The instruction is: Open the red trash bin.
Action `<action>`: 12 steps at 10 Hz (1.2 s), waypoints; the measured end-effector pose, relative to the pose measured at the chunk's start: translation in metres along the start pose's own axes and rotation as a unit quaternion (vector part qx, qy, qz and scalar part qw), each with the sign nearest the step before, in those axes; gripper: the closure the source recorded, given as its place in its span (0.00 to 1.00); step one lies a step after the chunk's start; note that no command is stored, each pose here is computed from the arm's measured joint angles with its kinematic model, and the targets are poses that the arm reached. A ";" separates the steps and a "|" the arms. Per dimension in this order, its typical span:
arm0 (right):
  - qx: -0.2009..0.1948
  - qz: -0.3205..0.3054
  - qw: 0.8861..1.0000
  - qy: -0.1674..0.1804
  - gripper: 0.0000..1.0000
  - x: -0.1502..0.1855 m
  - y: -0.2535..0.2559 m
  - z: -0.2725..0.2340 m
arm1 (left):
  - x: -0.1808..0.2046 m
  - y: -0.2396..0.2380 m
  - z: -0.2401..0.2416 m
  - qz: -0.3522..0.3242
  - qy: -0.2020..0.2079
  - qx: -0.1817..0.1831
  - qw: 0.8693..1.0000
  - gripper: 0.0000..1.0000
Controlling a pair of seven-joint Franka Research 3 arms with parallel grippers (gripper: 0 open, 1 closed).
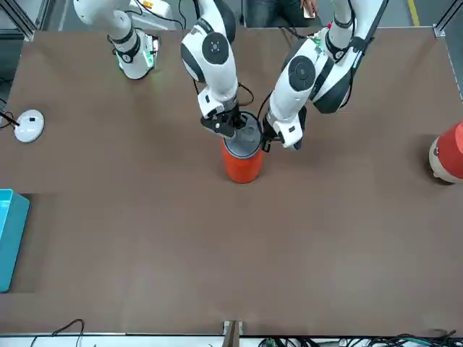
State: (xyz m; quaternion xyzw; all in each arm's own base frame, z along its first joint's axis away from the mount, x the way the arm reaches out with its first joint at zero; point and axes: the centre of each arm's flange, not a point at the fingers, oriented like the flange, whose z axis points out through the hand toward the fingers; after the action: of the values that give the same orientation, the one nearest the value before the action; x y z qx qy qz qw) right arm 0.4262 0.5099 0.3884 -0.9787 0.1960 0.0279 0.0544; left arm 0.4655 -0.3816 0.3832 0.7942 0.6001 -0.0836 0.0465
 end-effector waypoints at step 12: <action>0.007 0.033 0.999 0.008 0.86 0.043 0.019 -0.095 | -0.002 0.004 -0.009 -0.002 -0.003 -0.007 1.000 0.97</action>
State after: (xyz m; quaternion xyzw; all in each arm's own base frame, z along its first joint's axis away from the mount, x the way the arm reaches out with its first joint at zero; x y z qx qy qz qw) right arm 0.4616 0.4648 0.4780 -0.9716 0.2285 0.0204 0.0583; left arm 0.4691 -0.3831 0.3920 0.7926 0.6019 -0.0816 0.0535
